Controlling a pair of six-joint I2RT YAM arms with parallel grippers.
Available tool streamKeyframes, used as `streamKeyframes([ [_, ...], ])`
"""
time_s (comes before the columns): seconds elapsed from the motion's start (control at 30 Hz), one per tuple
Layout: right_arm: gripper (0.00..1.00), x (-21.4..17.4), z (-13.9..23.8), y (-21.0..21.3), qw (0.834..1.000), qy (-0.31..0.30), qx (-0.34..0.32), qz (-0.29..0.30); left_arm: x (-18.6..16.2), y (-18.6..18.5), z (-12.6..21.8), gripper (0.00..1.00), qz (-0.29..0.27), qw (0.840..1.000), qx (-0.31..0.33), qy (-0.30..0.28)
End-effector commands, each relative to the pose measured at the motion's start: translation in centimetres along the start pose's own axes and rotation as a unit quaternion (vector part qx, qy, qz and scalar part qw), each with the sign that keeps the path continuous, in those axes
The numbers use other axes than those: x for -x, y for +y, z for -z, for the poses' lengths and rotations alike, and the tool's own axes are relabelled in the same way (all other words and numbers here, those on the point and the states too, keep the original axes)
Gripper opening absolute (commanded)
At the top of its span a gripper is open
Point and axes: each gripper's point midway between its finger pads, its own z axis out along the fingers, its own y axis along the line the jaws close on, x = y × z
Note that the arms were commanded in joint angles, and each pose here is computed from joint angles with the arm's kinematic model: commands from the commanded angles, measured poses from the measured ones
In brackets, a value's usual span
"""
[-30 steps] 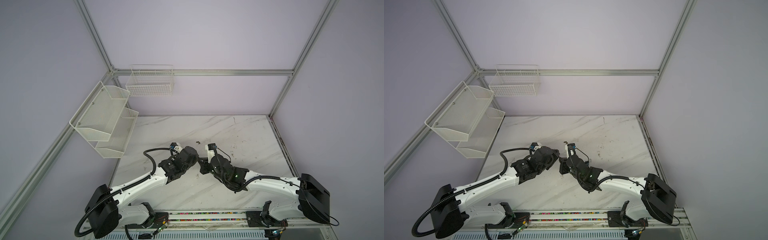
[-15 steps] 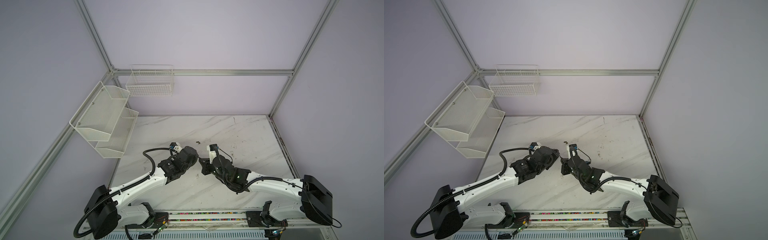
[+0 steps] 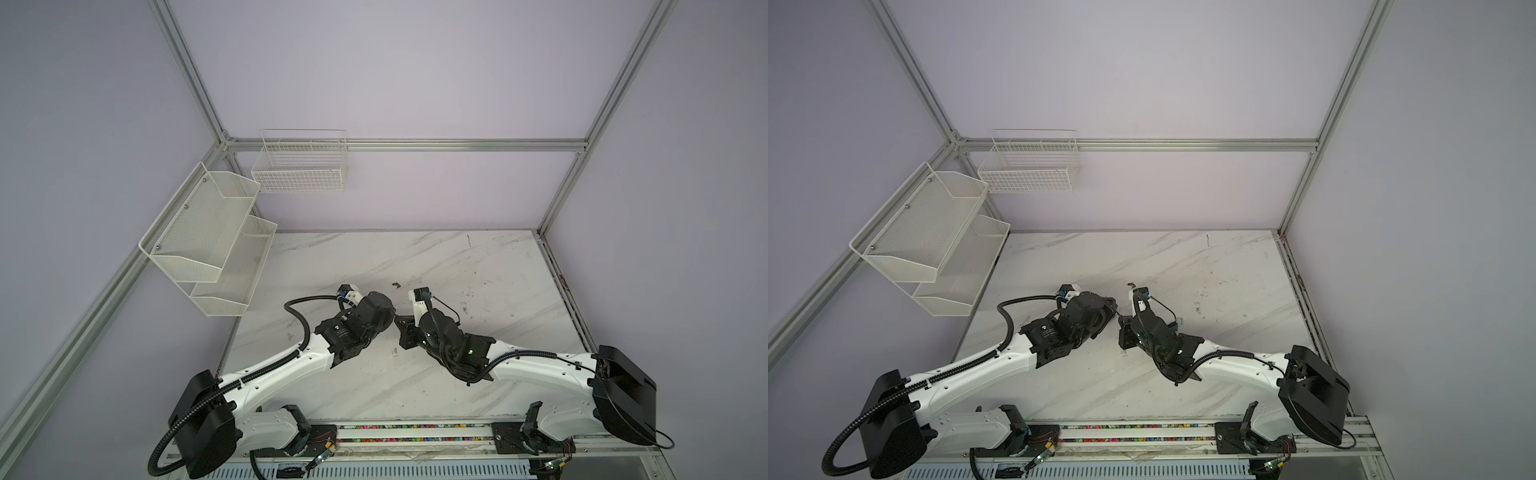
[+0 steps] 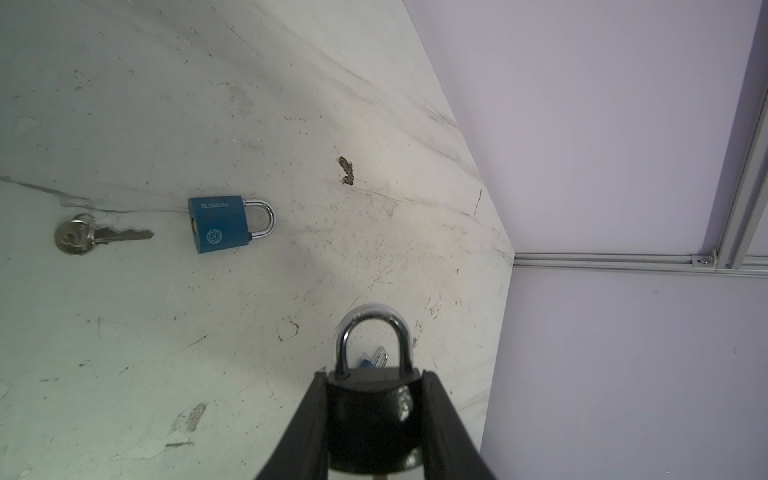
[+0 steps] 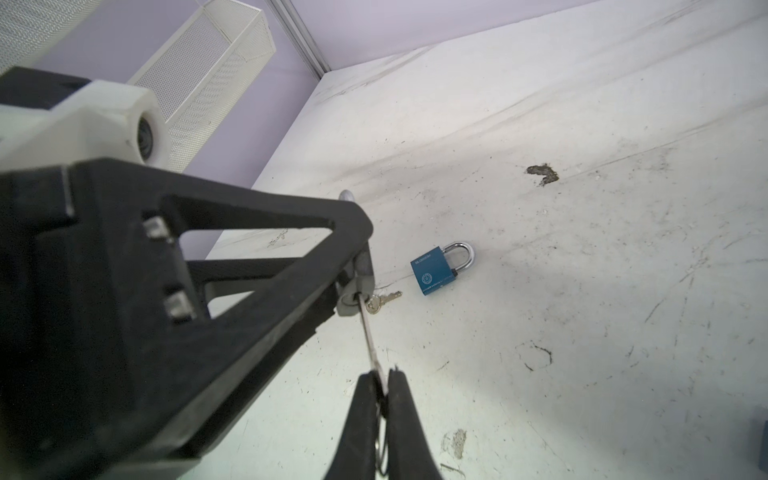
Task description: Unlock with the key
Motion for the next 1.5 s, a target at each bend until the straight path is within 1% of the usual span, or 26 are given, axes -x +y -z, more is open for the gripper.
streamKeyframes([
  [0.0, 0.00, 0.2, -0.4, -0.2, 1.000, -0.006, -0.012, 0.006, 0.2, -2.3, 0.9, 0.00, 0.024, 0.999, -0.045, 0.003],
  [0.1, 0.00, 0.4, -0.4, -0.2, 1.000, -0.009, -0.013, 0.006, 0.3, -2.6, 1.1, 0.00, 0.026, 0.998, -0.051, 0.004],
  [0.23, 0.00, 1.0, -0.9, 0.0, 0.999, -0.011, -0.026, 0.022, -0.1, -3.0, 1.1, 0.00, 0.025, 0.998, -0.053, 0.014],
  [0.33, 0.00, 1.6, -1.1, -0.3, 0.998, -0.013, -0.050, 0.028, -0.5, -2.9, 0.9, 0.00, 0.020, 0.999, -0.041, 0.024],
  [0.43, 0.00, 2.8, -0.5, -0.1, 0.997, -0.031, -0.052, 0.039, -0.9, -2.4, 0.5, 0.00, 0.015, 0.999, -0.026, 0.030],
  [0.63, 0.00, 5.0, 0.5, -0.4, 0.990, -0.057, -0.087, 0.094, -2.4, -1.7, -0.2, 0.00, 0.032, 0.997, -0.018, 0.062],
  [0.73, 0.00, 5.5, 0.8, -0.1, 0.987, -0.064, -0.091, 0.112, -2.6, -1.9, -0.1, 0.00, 0.037, 0.997, -0.021, 0.070],
  [0.87, 0.00, 5.3, 0.5, 0.8, 0.987, -0.063, -0.081, 0.125, -2.8, -2.6, 0.2, 0.00, 0.049, 0.995, -0.032, 0.079],
  [0.93, 0.00, 5.1, 0.1, 0.9, 0.986, -0.058, -0.082, 0.130, -3.0, -3.1, 0.3, 0.00, 0.046, 0.995, -0.038, 0.083],
  [1.0, 0.00, 5.0, 0.0, 1.4, 0.990, -0.054, -0.069, 0.113, -3.2, -3.3, 0.3, 0.00, 0.043, 0.995, -0.039, 0.083],
  [1.1, 0.00, 6.1, 0.9, 3.7, 0.993, -0.067, -0.010, 0.094, -3.5, -2.5, -0.2, 0.00, 0.040, 0.995, -0.027, 0.084],
  [1.17, 0.00, 6.6, 1.6, 4.6, 0.994, -0.071, 0.011, 0.083, -3.5, -1.6, -0.4, 0.00, 0.044, 0.996, -0.017, 0.079],
  [1.3, 0.00, 6.7, 2.1, 5.0, 0.994, -0.062, 0.021, 0.085, -3.1, -0.8, -0.7, 0.00, 0.042, 0.997, -0.007, 0.065],
  [1.47, 0.00, 5.5, 1.8, 4.7, 0.995, -0.044, 0.023, 0.088, -2.2, 0.1, -1.2, 0.00, 0.048, 0.997, 0.004, 0.057],
])
